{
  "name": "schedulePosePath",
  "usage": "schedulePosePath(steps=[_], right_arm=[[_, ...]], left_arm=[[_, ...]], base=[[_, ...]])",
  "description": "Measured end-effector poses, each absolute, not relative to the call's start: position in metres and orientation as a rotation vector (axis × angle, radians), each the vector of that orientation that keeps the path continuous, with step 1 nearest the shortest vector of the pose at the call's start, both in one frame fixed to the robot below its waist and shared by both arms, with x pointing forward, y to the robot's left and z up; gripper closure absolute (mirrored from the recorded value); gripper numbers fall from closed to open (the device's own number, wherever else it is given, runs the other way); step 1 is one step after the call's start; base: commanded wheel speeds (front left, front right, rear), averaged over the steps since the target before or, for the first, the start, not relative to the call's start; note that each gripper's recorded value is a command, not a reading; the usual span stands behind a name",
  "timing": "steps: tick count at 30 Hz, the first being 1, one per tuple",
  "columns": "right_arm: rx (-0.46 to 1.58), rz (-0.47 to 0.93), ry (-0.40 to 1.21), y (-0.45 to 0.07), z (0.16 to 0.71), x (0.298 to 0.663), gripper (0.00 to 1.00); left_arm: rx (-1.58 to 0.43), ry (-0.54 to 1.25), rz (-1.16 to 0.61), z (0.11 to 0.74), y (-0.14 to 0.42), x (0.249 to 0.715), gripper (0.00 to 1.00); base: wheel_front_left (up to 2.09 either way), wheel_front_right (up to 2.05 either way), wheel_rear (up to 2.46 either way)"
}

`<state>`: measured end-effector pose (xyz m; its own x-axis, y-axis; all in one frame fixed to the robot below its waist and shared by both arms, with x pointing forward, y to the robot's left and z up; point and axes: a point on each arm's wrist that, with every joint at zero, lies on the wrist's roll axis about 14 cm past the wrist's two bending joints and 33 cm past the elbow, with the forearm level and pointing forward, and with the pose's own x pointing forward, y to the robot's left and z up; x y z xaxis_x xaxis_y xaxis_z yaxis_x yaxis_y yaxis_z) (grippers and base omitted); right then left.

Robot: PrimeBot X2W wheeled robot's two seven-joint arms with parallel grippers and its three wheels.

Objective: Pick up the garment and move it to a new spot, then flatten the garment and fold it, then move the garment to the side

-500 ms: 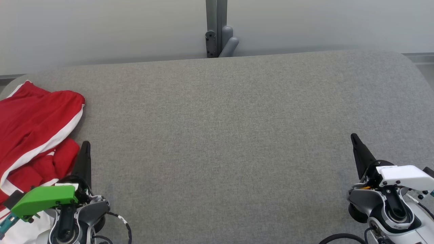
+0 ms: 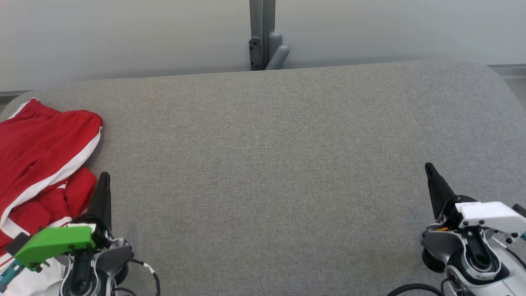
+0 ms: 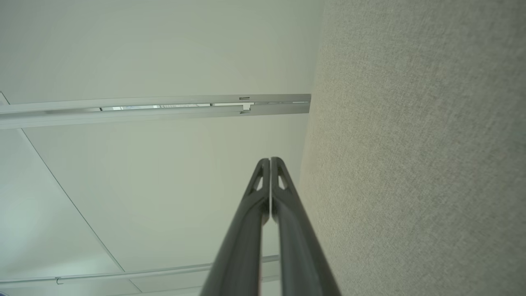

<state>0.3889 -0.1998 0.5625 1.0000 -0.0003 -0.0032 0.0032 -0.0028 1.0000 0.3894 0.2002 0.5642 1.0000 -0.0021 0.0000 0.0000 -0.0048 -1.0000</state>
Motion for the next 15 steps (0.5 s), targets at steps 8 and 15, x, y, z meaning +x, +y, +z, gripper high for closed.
schedulePosePath(steps=[8, 15], right_arm=[[1.571, -0.042, 0.041, -0.193, 0.542, 0.38, 0.0], [1.447, -0.006, 0.005, -0.191, 0.549, 0.379, 0.0]], left_arm=[[-1.582, 0.05, 0.057, 0.54, 0.197, 0.381, 0.0], [-1.504, 0.048, 0.074, 0.537, 0.196, 0.38, 0.0]], base=[[0.0, 0.0, 0.0], [0.0, 0.0, 0.0]])
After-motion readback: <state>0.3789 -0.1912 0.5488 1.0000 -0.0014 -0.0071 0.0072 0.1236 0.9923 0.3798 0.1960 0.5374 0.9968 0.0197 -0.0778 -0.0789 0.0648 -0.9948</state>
